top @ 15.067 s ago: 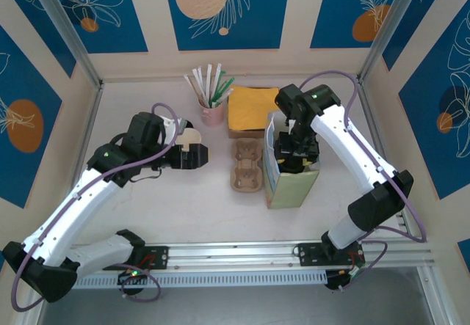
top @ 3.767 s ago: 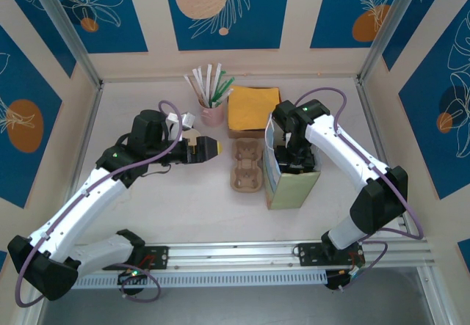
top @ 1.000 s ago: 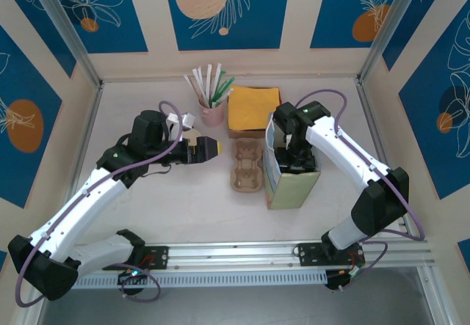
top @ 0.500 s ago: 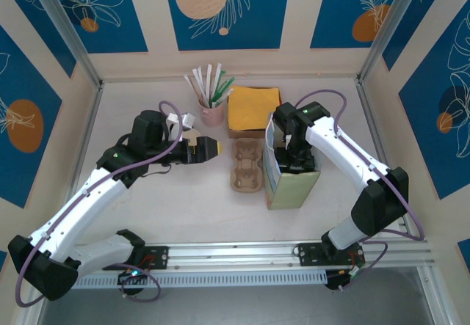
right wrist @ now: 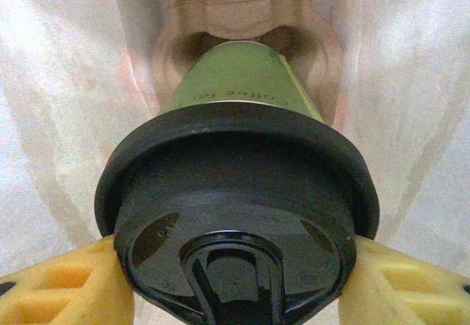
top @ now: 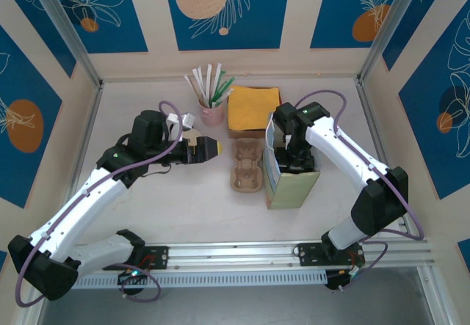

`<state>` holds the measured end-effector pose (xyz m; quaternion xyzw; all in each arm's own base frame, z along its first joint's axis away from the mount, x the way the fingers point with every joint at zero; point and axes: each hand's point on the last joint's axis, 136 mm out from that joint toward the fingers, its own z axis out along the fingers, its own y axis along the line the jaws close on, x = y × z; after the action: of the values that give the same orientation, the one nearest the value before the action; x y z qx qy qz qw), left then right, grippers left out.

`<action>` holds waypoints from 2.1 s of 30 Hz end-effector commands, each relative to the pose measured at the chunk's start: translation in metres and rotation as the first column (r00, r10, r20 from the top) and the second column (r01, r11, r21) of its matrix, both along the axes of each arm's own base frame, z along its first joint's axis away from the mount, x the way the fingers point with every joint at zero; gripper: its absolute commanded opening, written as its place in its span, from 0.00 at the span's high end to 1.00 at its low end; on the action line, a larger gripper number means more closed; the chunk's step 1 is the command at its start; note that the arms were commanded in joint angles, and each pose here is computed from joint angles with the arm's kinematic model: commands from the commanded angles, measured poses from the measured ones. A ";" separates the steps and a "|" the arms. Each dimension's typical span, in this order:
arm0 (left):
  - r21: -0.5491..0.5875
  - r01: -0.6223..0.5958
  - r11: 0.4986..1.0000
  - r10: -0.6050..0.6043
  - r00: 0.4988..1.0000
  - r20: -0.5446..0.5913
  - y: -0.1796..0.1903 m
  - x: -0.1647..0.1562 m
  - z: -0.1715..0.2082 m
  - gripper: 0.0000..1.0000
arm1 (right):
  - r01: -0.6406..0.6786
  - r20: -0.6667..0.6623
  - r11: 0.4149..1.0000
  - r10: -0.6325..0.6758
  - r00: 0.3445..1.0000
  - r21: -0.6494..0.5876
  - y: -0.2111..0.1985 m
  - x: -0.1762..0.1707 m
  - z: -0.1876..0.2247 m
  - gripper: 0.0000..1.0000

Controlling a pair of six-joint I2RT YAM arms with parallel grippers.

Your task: Pack the takeout coffee

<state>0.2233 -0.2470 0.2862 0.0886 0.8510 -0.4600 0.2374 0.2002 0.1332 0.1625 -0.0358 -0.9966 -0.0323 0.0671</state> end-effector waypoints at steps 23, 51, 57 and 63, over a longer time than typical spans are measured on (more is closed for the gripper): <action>-0.016 0.025 1.000 -0.025 1.000 0.013 -0.004 -0.003 0.005 0.00 | 0.001 -0.028 1.000 -0.001 1.000 0.007 0.000 -0.003 -0.004 0.43; -0.018 0.019 1.000 -0.019 1.000 0.010 -0.004 -0.003 0.004 0.00 | 0.017 -0.032 1.000 -0.017 0.999 0.009 -0.003 -0.012 -0.004 0.43; -0.018 0.018 1.000 -0.018 1.000 0.008 -0.004 -0.002 0.004 0.00 | 0.014 -0.031 1.000 -0.014 0.999 0.011 -0.002 -0.010 -0.004 0.43; -0.018 0.019 1.000 -0.019 1.000 0.008 -0.004 -0.003 0.004 0.00 | 0.012 -0.032 1.000 -0.012 0.999 0.010 -0.002 -0.009 -0.004 0.43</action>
<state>0.2234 -0.2471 0.2862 0.0886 0.8509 -0.4601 0.2375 0.1967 0.1307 0.1553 -0.0385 -0.9960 -0.0287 0.0754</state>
